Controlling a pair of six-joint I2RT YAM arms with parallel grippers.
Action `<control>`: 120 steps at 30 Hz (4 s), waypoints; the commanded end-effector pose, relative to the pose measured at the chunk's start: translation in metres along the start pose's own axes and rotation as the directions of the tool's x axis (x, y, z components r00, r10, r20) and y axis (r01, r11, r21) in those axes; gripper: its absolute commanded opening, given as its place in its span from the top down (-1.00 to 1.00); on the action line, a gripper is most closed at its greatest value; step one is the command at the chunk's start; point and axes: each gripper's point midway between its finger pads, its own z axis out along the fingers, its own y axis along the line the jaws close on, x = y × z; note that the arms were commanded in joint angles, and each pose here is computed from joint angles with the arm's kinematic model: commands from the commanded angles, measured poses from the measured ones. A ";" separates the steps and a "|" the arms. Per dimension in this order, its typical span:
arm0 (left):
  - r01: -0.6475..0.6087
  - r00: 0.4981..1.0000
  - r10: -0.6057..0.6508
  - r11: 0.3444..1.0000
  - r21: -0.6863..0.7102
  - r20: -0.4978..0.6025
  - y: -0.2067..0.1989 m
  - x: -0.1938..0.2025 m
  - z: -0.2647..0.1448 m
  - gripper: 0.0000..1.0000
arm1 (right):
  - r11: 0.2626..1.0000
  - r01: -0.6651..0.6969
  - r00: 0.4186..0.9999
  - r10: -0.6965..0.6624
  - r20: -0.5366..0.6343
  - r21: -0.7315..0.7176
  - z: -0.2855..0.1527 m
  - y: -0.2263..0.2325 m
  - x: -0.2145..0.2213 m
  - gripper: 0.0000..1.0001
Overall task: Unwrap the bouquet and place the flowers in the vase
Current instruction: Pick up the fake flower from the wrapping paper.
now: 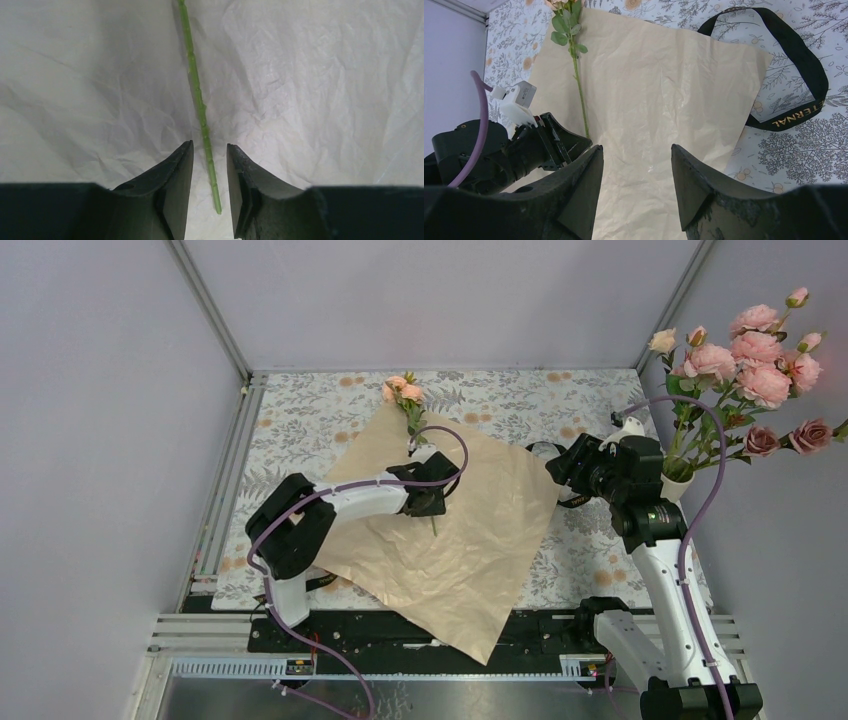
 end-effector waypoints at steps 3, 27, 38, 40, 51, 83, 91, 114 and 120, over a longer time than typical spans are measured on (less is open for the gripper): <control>0.028 0.998 -0.029 1.000 0.007 0.060 -0.012 -0.017 0.003 0.33 | 0.999 0.026 0.999 -0.025 0.022 -0.029 0.000 0.006 -0.004 -0.18; 0.035 0.998 -0.034 0.999 -0.027 0.060 0.001 -0.012 0.003 1.00 | 0.999 0.023 1.000 -0.023 0.011 -0.041 -0.001 0.007 0.000 -0.18; 0.132 0.975 -0.150 0.984 0.117 0.161 -0.005 -0.038 -0.051 1.00 | 0.997 0.012 1.000 -0.011 0.007 -0.072 -0.002 0.013 0.000 -0.18; 0.147 0.969 -0.176 0.975 0.166 0.173 -0.007 -0.040 -0.063 1.00 | 0.996 0.005 1.000 -0.004 0.005 -0.085 -0.002 0.016 0.000 -0.18; 0.207 0.965 -0.243 0.937 0.281 0.099 -0.001 -0.023 -0.080 1.00 | 0.958 -0.103 0.987 0.065 -0.146 -0.268 0.023 0.057 0.037 -0.15; 0.251 0.953 -0.294 0.896 0.368 0.067 0.016 -0.004 -0.095 1.00 | 0.927 -0.185 0.892 0.020 -0.452 -0.325 0.192 0.182 0.155 -0.11; 0.249 0.954 -0.293 0.892 0.376 0.062 0.015 -0.004 -0.098 1.00 | 0.953 -0.156 0.873 0.010 -0.489 -0.259 0.218 0.173 0.174 -0.08; 0.240 0.961 -0.274 0.897 0.371 0.042 0.019 0.004 -0.099 1.00 | 0.979 -0.144 0.896 0.066 -0.440 -0.147 0.266 0.168 0.169 0.38; 0.238 0.962 -0.271 0.899 0.368 0.039 0.022 0.007 -0.099 1.00 | 0.973 -0.164 0.901 0.082 -0.427 -0.160 0.266 0.175 0.163 0.56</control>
